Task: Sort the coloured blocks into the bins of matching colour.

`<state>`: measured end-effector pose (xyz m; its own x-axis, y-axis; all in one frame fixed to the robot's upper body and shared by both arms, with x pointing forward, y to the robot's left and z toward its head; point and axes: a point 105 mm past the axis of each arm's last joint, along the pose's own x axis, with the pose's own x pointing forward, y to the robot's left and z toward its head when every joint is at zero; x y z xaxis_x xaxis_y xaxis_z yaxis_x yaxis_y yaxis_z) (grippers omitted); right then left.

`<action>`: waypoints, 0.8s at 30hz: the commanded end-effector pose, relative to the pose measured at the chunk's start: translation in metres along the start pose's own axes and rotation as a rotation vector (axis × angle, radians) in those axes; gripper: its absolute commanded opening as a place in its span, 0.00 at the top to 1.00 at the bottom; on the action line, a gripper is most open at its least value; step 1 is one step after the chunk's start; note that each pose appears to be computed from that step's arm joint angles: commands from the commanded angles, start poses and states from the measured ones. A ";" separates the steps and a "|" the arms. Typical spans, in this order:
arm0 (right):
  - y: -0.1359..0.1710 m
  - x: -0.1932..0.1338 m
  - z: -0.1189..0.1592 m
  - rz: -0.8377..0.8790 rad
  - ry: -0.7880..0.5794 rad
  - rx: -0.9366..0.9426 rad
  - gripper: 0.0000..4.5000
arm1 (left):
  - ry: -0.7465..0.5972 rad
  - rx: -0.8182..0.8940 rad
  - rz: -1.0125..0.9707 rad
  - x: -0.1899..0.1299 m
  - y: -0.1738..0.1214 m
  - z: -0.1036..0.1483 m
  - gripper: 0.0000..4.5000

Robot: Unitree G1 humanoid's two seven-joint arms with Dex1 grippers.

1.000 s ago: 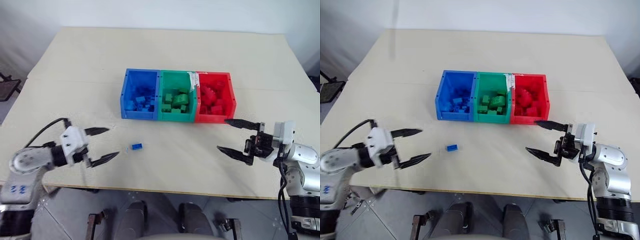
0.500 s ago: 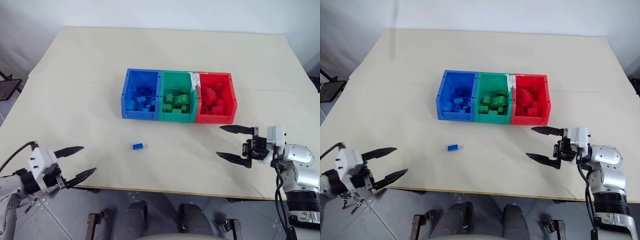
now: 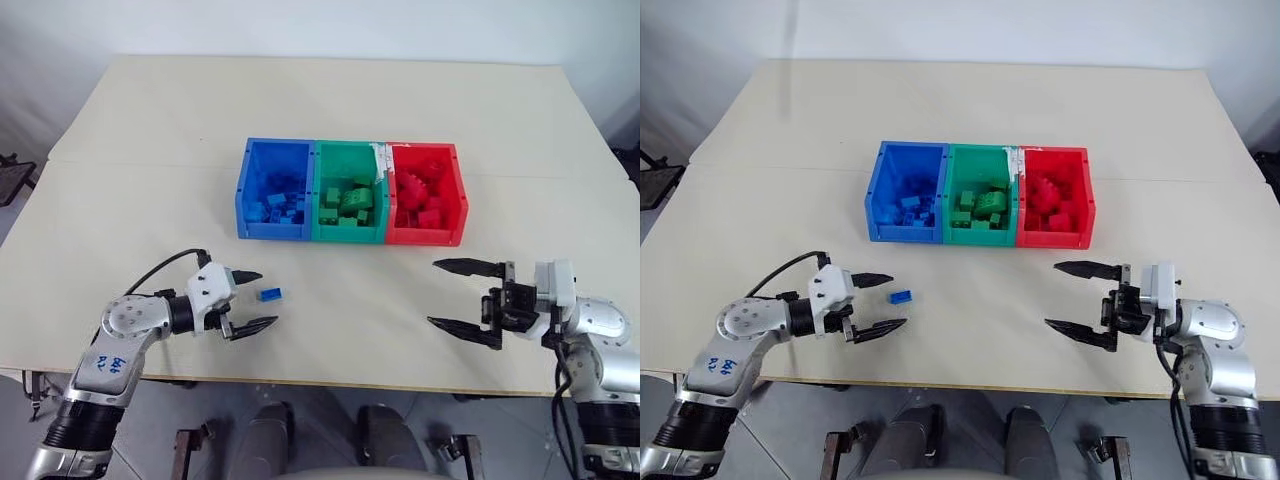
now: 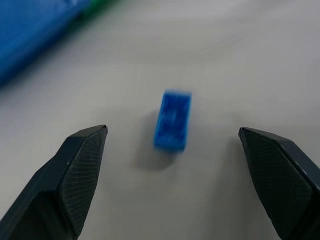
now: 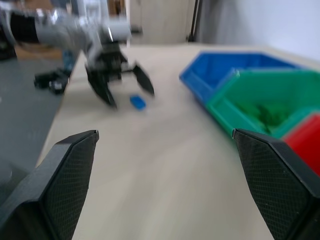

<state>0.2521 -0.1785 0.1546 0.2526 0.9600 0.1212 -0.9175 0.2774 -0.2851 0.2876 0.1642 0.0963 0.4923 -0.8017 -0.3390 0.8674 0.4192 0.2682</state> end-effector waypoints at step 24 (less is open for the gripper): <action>0.008 -0.010 -0.019 -0.100 -0.027 -0.058 0.00 | -0.081 -0.003 -0.033 0.021 0.000 0.015 0.89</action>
<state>0.2495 -0.1784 0.1242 0.3293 0.9299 0.1637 -0.8880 0.3639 -0.2810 0.2968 0.1385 0.0947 0.4402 -0.8446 -0.3049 0.8952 0.3864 0.2220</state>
